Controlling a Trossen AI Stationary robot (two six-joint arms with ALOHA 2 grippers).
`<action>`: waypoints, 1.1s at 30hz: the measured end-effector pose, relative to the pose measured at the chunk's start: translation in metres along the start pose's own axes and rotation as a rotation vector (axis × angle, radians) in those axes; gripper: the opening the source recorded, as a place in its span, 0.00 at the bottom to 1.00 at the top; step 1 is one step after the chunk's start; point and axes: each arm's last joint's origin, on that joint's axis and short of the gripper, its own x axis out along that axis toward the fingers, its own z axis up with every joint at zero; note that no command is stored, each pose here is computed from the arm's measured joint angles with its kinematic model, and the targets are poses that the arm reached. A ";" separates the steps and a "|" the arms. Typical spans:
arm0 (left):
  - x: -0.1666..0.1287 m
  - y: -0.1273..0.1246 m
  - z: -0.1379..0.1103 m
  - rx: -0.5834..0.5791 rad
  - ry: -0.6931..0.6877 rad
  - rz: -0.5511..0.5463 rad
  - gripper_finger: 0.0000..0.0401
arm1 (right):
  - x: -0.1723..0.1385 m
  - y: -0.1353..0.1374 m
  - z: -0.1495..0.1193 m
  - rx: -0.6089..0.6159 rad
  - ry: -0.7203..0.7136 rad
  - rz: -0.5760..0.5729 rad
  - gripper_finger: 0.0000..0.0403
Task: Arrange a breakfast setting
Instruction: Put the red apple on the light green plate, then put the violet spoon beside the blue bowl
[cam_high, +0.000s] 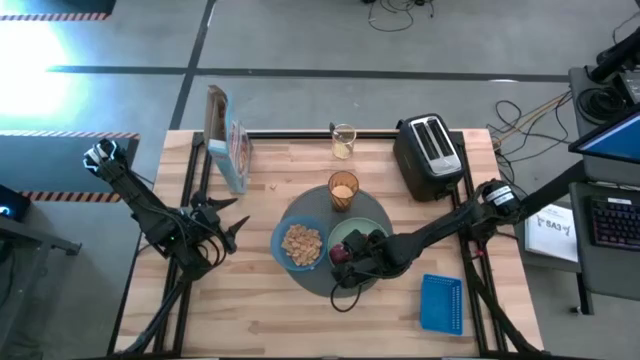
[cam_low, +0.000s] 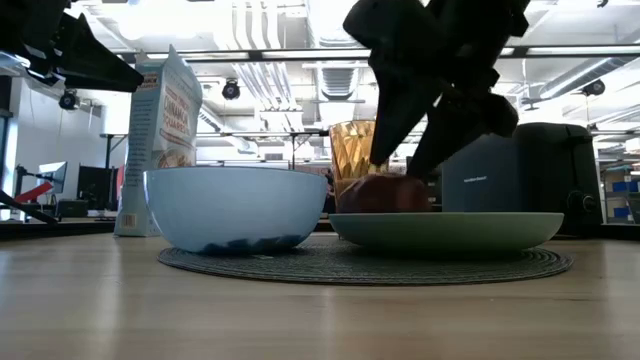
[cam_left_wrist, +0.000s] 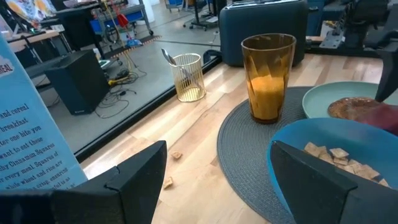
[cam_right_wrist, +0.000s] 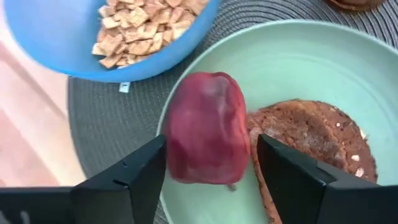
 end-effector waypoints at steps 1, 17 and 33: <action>0.000 0.000 0.000 -0.001 0.000 0.000 0.67 | -0.002 0.000 0.001 -0.012 0.000 0.008 0.59; -0.001 -0.003 0.007 -0.049 -0.014 -0.008 0.67 | -0.029 -0.002 0.037 -0.109 -0.062 0.070 0.62; -0.005 -0.024 0.032 -0.060 -0.051 -0.009 0.67 | -0.064 -0.023 0.144 -0.452 -0.140 0.079 0.62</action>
